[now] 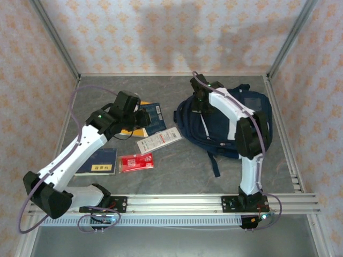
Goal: Pack the student bag
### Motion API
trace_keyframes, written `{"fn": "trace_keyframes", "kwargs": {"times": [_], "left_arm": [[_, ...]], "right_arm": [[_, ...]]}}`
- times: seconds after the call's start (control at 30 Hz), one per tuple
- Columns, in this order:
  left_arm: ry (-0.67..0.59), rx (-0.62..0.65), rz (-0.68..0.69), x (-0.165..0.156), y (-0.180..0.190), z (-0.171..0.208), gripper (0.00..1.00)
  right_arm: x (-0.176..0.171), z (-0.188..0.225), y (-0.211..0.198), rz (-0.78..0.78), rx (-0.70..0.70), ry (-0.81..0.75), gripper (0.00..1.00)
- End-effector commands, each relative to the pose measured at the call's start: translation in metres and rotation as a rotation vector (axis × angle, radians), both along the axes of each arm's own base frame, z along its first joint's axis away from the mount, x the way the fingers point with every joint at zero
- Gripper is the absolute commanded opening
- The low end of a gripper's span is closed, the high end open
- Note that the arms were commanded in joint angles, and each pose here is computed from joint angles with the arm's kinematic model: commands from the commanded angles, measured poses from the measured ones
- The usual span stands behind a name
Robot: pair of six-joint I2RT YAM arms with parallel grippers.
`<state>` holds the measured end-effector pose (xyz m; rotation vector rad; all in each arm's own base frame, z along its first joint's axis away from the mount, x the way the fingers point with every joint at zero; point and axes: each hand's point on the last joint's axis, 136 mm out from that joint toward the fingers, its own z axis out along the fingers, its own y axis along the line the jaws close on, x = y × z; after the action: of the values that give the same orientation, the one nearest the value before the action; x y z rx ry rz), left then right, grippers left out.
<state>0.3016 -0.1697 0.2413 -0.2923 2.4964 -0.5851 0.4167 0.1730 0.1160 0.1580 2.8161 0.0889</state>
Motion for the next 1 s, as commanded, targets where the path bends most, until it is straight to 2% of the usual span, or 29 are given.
{"fn": "trace_keyframes", "kwargs": {"times": [0.0,0.13,0.33,0.4,0.5,0.53,0.63,0.73,0.83,0.97], "left_arm": [[-0.062,-0.071,-0.05,0.017,-0.018,0.01,0.0],[-0.072,-0.11,-0.114,0.025,-0.035,0.009,0.0],[-0.085,-0.22,-0.231,0.037,-0.069,0.006,0.0],[-0.087,-0.285,-0.278,0.04,-0.084,0.003,0.0],[-0.063,-0.416,-0.332,0.044,-0.108,0.001,0.0],[-0.06,-0.457,-0.339,0.046,-0.114,0.002,0.0],[-0.098,-0.56,-0.351,0.049,-0.123,0.015,0.0],[-0.126,-0.622,-0.357,0.048,-0.126,0.026,0.0],[-0.133,-0.702,-0.356,0.048,-0.131,0.032,0.0],[-0.155,-0.768,-0.336,0.049,-0.131,0.035,0.0]], "right_arm": [[-0.026,0.048,0.0,0.054,0.085,-0.045,0.0],[-0.051,0.071,-0.001,0.141,0.131,-0.074,0.0],[-0.078,0.102,0.027,0.275,0.345,-0.121,0.0],[-0.084,0.111,0.036,0.313,0.411,-0.146,0.0],[-0.085,0.112,0.033,0.3,0.408,-0.163,0.0],[-0.086,0.111,0.031,0.291,0.405,-0.156,0.03],[-0.085,0.11,0.024,0.24,0.368,-0.126,0.29],[-0.082,0.121,0.004,0.152,0.261,-0.144,0.43],[-0.087,0.141,0.003,0.143,0.242,-0.164,0.45],[-0.105,0.145,0.028,0.197,0.261,-0.127,0.46]]}}
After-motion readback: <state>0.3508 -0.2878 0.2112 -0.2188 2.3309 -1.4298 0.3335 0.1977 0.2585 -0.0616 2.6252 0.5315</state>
